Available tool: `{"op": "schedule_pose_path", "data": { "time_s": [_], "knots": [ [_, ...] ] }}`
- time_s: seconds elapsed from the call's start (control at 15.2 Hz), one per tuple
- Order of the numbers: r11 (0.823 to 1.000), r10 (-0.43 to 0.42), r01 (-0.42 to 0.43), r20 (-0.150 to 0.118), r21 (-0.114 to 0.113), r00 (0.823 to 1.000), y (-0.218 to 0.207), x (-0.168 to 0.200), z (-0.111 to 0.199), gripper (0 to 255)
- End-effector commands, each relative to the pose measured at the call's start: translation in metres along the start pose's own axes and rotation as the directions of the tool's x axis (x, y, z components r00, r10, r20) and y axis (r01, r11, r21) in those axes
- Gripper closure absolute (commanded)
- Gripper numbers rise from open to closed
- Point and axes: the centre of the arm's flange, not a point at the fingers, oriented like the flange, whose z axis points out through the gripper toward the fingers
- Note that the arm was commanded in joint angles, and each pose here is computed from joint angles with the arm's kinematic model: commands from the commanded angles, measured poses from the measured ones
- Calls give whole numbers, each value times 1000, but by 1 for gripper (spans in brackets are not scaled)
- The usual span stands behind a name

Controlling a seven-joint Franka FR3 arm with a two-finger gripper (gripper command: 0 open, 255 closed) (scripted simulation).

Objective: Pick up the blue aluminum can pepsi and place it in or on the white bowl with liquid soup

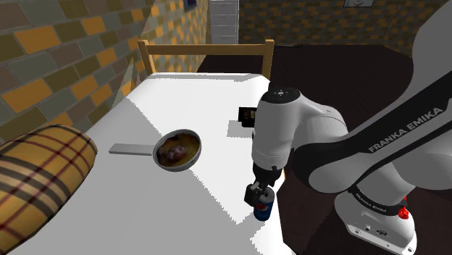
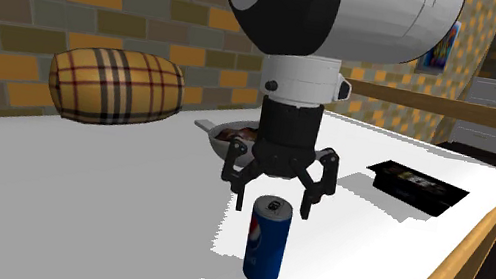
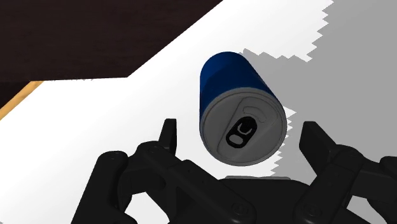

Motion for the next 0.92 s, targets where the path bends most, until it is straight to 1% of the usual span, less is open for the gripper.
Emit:
{"op": "schedule_pose_path", "data": {
  "time_s": [0.0,0.13,0.2,0.79,0.86],
  "knots": [
    [1000,0,0,0,0,1000,0,0,0,0],
    [1000,0,0,0,0,1000,0,0,0,0],
    [1000,0,0,0,0,1000,0,0,0,255],
    [1000,0,0,0,0,1000,0,0,0,255],
    [1000,0,0,0,0,1000,0,0,-5,255]
  ]
}}
